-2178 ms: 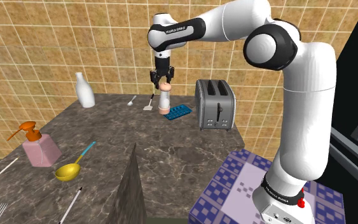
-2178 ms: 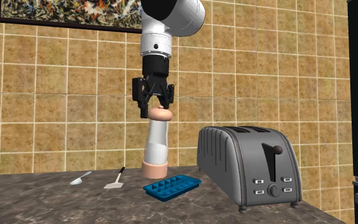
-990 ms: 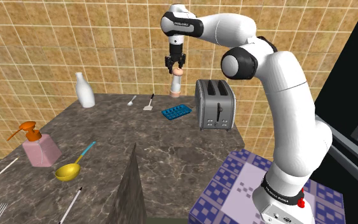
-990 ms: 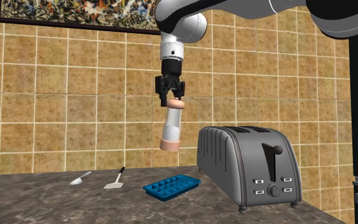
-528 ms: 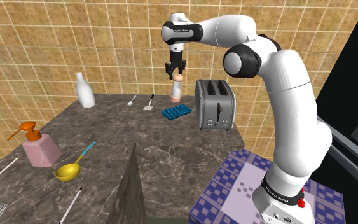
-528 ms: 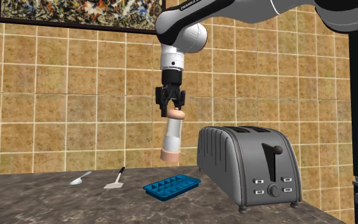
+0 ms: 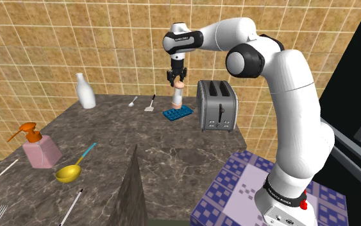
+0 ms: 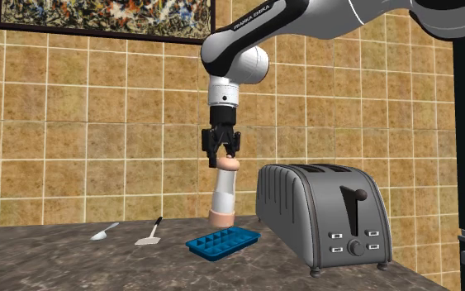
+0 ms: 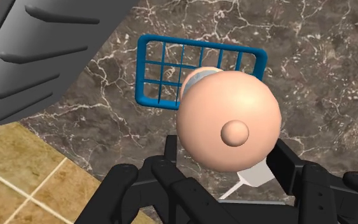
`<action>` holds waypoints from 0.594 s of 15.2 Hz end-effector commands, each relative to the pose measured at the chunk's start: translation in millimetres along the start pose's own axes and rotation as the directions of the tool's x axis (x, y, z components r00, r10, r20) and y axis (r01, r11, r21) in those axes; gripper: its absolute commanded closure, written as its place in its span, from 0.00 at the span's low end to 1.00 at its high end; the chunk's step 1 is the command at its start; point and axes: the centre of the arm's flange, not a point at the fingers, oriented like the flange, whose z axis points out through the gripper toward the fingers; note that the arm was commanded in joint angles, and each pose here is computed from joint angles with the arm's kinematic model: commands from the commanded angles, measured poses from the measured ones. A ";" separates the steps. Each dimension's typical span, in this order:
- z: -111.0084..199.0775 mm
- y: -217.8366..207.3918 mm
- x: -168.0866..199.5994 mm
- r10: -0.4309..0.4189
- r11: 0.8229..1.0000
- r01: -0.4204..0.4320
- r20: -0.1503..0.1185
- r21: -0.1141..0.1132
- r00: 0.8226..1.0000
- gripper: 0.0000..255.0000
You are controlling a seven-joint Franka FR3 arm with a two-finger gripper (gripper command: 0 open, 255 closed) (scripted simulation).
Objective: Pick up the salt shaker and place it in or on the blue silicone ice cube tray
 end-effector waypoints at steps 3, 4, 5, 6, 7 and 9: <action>19.8 0.4 -1.1 0.000 1.000 0.000 -0.001 0.000 1.000 1.00; 25.1 0.3 -1.3 0.000 1.000 0.000 -0.001 0.000 1.000 1.00; 30.4 0.2 -1.6 0.000 1.000 0.000 -0.001 0.000 1.000 1.00; 32.6 0.2 -1.7 0.000 1.000 0.000 -0.001 0.000 1.000 1.00; 32.6 0.2 -1.7 0.000 1.000 0.000 -0.001 0.000 1.000 1.00; 32.6 0.2 -1.7 0.000 1.000 0.000 -0.001 0.000 1.000 1.00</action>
